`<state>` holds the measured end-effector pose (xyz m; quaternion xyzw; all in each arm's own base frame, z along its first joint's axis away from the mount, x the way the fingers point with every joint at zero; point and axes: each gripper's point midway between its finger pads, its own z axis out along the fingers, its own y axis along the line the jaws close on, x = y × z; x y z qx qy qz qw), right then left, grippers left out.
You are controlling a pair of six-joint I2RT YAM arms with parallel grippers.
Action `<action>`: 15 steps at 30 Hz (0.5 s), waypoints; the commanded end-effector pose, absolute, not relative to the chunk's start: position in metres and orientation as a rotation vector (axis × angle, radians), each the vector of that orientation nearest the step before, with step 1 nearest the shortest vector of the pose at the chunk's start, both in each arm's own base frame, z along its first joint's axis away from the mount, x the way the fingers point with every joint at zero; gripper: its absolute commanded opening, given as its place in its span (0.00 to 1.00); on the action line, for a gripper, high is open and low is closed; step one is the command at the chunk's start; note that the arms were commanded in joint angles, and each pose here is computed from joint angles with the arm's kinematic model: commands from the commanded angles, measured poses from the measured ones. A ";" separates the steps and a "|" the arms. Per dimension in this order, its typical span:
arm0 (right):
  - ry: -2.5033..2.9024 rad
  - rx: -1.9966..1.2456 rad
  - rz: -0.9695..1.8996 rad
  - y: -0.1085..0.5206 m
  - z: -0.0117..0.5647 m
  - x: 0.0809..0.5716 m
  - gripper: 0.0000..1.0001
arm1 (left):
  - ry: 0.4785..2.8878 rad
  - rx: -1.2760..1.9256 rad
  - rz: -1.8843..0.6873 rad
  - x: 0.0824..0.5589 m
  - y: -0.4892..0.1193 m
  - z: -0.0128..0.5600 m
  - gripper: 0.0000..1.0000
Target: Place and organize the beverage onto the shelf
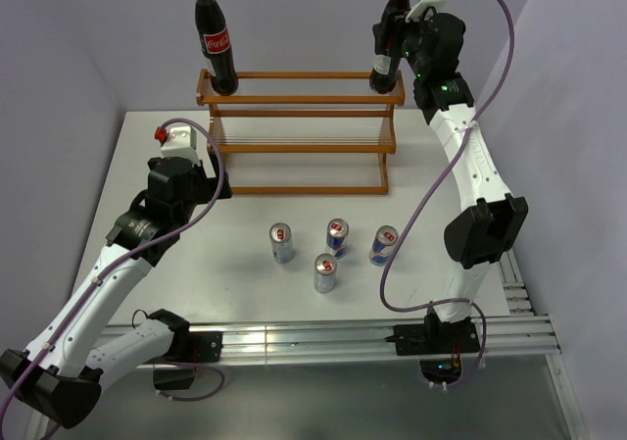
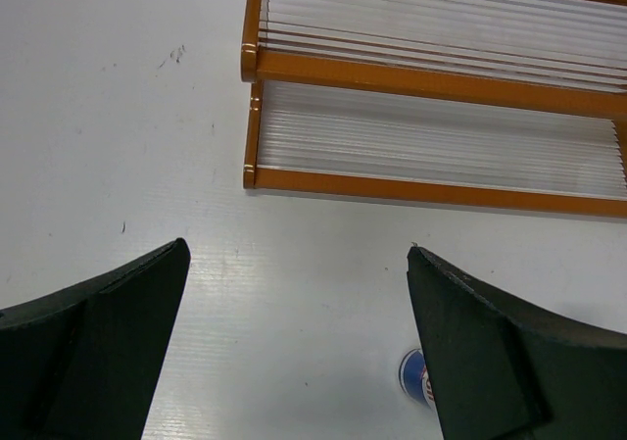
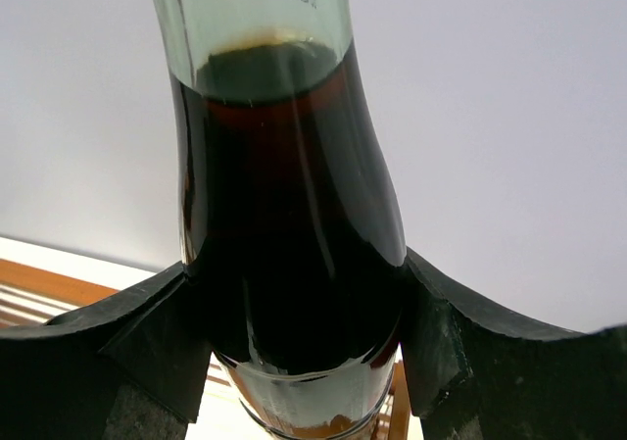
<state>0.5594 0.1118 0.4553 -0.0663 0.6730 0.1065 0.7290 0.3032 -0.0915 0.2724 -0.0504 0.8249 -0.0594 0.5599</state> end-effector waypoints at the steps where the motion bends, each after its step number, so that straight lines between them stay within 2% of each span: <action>1: 1.244 -0.136 0.228 0.102 0.533 0.527 0.46 | 1.898 -0.115 -0.160 0.305 -0.092 0.285 1.00; 4: 1.246 -0.140 0.231 0.102 0.531 0.524 0.53 | 1.901 -0.113 -0.157 0.305 -0.092 0.284 0.99; 8: 1.261 -0.135 0.227 0.102 0.531 0.526 0.68 | 1.905 -0.115 -0.153 0.306 -0.092 0.283 1.00; 9: 1.255 -0.132 0.225 0.101 0.535 0.525 0.79 | 1.901 -0.116 -0.155 0.305 -0.092 0.284 1.00; 10: 1.258 -0.131 0.224 0.101 0.535 0.527 0.82 | 1.903 -0.116 -0.154 0.305 -0.092 0.284 1.00; 11: 1.257 -0.129 0.221 0.100 0.537 0.526 0.94 | 1.903 -0.116 -0.152 0.306 -0.091 0.283 0.99; 12: 1.259 -0.130 0.223 0.101 0.537 0.526 0.97 | 1.903 -0.114 -0.153 0.305 -0.091 0.283 0.99; 15: 1.257 -0.125 0.219 0.099 0.540 0.524 1.00 | 1.902 -0.114 -0.154 0.306 -0.092 0.284 1.00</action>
